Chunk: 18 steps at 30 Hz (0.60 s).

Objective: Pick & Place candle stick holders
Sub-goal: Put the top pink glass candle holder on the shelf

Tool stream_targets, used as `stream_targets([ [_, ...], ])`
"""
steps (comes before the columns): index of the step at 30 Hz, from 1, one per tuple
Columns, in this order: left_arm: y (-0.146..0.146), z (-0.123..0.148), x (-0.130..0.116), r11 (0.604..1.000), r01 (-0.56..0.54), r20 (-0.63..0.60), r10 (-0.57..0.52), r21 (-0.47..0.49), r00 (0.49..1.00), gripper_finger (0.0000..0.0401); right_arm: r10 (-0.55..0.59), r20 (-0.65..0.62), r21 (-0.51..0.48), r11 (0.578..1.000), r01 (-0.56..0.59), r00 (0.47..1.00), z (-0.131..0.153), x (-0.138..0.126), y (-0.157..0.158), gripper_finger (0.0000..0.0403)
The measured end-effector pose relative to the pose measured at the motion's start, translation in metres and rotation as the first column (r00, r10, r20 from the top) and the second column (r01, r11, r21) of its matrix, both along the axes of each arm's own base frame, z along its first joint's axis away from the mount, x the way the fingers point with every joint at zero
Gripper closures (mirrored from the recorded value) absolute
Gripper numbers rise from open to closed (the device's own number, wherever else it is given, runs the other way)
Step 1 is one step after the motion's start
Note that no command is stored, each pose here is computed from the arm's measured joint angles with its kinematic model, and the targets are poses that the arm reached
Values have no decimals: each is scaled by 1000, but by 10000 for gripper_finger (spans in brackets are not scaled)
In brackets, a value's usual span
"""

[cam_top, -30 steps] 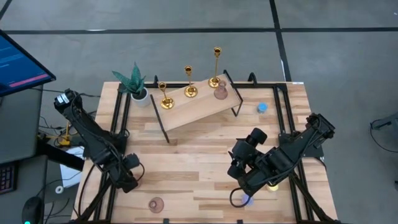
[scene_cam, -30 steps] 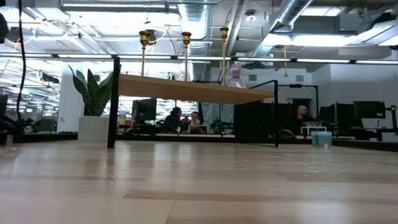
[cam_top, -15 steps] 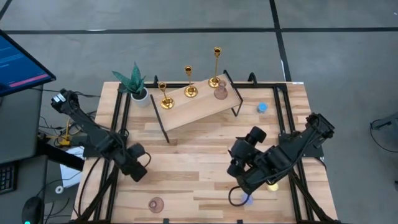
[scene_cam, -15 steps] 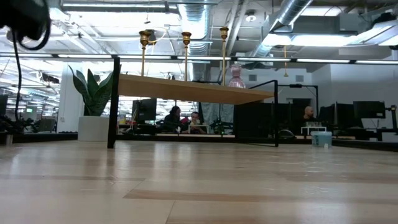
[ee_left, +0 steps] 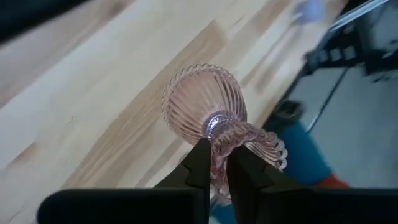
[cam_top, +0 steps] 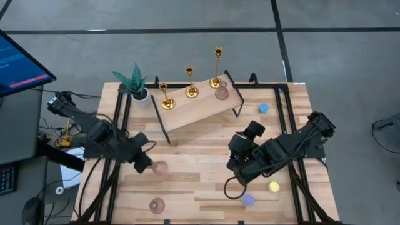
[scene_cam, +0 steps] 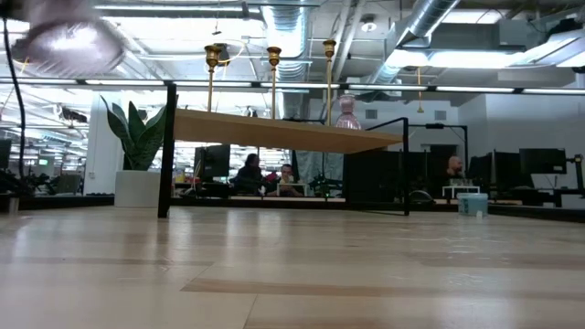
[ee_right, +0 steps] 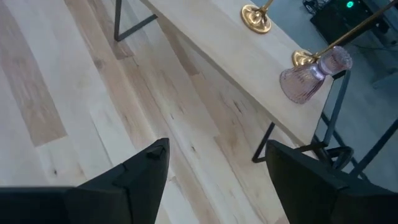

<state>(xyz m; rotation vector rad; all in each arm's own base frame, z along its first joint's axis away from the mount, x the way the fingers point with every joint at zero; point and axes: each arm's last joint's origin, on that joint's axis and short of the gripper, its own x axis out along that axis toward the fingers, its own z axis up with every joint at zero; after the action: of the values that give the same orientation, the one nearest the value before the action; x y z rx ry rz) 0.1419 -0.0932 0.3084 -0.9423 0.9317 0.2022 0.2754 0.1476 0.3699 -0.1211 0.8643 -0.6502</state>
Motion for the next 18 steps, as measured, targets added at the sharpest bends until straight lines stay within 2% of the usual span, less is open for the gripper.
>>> stream_targets([
  [5,14,39,13,1000,-27,125,25,16,992,372,14,-23,-6,1000,-14,1000,5,-1,-9,147],
  [11,42,80,27,990,-84,268,52,111,962,372,18,-6,-3,1000,-18,1000,15,-6,-19,147],
  [18,94,100,44,936,-248,320,162,249,933,372,4,17,-12,1000,-3,1000,25,-10,-32,147],
])
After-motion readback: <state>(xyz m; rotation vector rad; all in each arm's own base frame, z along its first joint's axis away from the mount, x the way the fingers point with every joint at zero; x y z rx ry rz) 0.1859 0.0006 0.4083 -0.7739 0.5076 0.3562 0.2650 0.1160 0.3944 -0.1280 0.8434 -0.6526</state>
